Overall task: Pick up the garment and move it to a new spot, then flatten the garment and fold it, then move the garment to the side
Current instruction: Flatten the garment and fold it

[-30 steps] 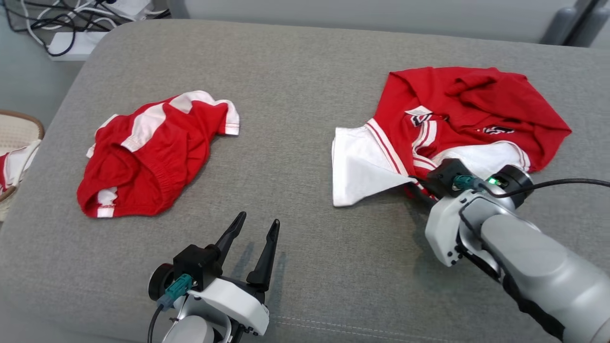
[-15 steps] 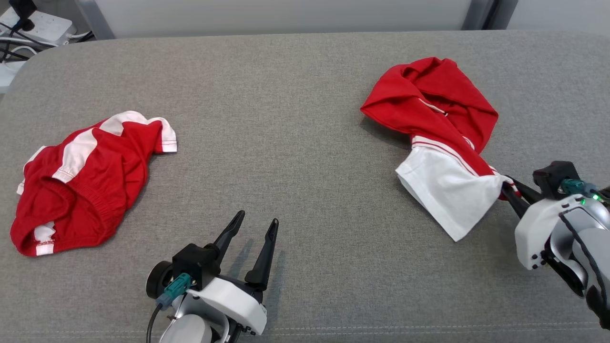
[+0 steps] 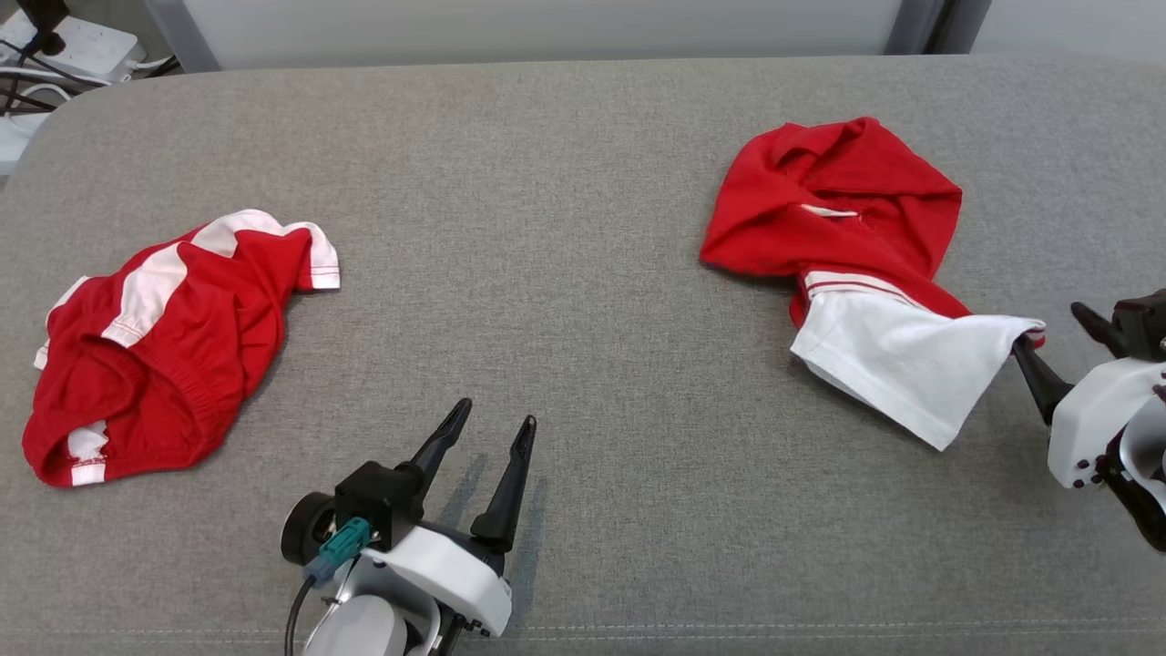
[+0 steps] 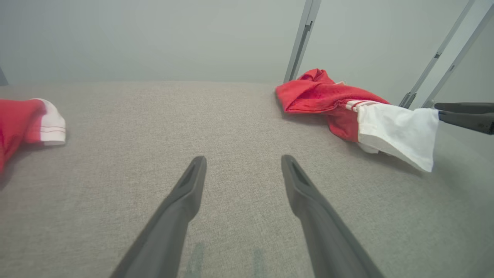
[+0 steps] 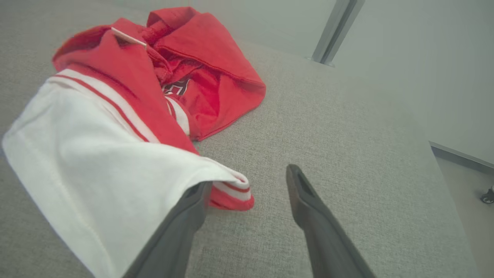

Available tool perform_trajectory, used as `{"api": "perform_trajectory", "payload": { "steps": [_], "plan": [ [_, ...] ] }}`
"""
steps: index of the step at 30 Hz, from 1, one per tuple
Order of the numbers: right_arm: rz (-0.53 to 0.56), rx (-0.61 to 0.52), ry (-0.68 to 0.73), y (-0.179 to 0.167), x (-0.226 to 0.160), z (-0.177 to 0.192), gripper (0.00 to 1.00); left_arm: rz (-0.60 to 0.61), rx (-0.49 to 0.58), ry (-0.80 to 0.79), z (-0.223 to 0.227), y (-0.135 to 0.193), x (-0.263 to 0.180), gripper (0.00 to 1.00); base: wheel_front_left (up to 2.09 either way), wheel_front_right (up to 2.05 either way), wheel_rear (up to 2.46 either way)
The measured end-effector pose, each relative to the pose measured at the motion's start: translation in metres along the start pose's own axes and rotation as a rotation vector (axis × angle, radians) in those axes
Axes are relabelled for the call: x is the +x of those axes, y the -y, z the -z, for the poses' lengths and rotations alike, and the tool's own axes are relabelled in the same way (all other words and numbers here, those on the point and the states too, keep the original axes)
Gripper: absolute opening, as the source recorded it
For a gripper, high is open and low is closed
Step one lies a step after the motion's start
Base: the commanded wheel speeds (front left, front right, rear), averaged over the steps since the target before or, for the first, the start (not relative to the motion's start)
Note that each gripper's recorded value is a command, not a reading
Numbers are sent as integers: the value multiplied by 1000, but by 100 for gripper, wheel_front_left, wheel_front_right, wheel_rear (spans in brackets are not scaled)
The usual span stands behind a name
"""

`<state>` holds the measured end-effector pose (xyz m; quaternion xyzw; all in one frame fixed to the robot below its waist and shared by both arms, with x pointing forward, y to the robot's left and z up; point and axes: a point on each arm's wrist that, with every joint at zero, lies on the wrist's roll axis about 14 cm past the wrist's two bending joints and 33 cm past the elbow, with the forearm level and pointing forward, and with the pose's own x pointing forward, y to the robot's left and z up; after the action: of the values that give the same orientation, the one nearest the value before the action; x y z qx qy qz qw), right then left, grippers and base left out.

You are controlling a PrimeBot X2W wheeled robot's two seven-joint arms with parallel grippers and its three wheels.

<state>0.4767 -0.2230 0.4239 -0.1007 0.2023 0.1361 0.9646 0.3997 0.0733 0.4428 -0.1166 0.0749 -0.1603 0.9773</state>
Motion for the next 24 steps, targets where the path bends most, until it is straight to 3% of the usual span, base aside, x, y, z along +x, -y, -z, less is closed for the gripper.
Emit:
{"api": "perform_trajectory", "payload": {
  "steps": [8,16,24],
  "plan": [
    [35,60,141,6,-4,-34,100,75,74,58,-24,15,19,100,0,0,0],
    [-105,128,228,-65,7,-51,100,162,87,72,-30,37,35,100,0,0,0],
    [-148,141,215,-99,19,-55,100,200,99,75,-32,47,40,100,0,0,0]
  ]
}}
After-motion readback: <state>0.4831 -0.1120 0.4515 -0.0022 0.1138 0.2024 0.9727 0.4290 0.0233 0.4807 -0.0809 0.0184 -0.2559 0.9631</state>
